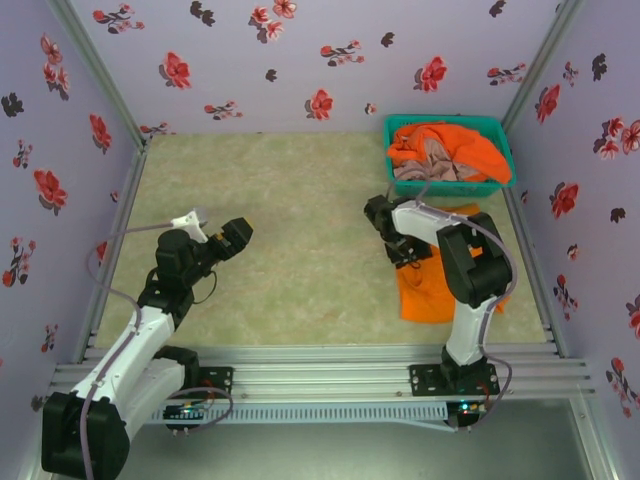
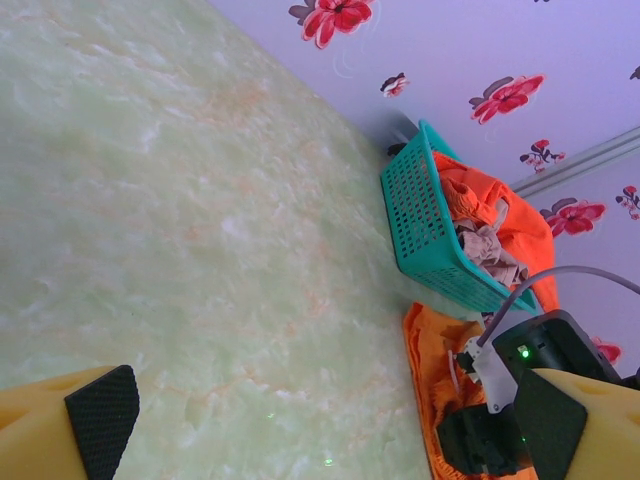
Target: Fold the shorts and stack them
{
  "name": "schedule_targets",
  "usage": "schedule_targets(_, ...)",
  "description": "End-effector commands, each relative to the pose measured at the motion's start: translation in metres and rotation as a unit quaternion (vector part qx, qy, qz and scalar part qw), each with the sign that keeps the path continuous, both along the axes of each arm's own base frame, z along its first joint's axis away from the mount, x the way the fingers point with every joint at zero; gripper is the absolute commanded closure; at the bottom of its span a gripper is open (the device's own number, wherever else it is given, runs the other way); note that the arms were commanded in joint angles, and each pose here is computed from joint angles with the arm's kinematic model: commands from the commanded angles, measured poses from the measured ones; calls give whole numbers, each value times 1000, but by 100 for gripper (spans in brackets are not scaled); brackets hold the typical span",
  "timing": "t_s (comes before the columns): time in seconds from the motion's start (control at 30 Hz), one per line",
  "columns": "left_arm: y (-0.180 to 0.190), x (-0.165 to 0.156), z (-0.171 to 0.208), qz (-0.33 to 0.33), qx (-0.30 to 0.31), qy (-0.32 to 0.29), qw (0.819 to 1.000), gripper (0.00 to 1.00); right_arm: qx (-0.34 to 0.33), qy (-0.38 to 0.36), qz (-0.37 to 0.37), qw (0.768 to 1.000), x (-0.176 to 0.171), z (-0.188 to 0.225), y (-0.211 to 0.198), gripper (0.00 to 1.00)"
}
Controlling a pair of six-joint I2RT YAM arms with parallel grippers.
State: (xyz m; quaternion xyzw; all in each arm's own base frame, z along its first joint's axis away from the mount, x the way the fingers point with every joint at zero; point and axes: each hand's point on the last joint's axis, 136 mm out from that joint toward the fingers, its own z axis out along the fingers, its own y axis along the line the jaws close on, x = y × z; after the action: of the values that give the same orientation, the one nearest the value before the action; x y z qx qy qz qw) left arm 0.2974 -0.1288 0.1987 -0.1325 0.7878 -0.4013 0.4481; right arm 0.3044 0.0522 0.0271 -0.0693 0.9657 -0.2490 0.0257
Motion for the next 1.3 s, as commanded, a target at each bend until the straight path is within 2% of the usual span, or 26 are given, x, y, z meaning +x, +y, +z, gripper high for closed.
schedule_targets(0.0, -2, -4, 2, -10, 2, -10, 1000, 1, -72, 30, 14, 997, -8, 5, -45, 52)
schedule_targets(0.17, -1, -5, 3, -10, 5, -13, 1000, 0, -73, 22, 9, 997, -5, 17, -61, 50)
schedule_targets(0.3, 0, -4, 1, -8, 5, -12, 1000, 0, 21, -40, 10, 999, 8, 49, -30, 41)
schedule_targets(0.33, 0, -4, 1, -7, 5, -12, 1000, 0, 55, -67, 17, 996, 13, 63, -17, 35)
schedule_targets(0.47, 0, -3, 0, -6, 4, -12, 1000, 1, 162, -187, 38, 968, 35, 136, 27, 17)
schedule_targets(0.57, 1, -4, -1, -5, 3, -10, 1000, 1, 210, -260, 40, 942, 56, 187, 43, 13)
schedule_targets(0.7, 1, -4, -1, -5, 3, -9, 1000, 1, 152, -321, 36, 934, 97, 233, 33, 13)
schedule_targets(0.83, 1, -5, -1, -4, 2, -9, 1000, 1, 126, -313, 53, 940, 139, 244, 44, 15)
schedule_targets(1.1, 4, -5, -2, -1, 5, -8, 1000, 1, 43, -228, 132, 964, 202, 203, 56, 20)
schedule_targets(1.27, 6, -5, -4, 2, 7, -7, 1000, 1, 33, -205, 130, 969, 222, 173, 48, 24)
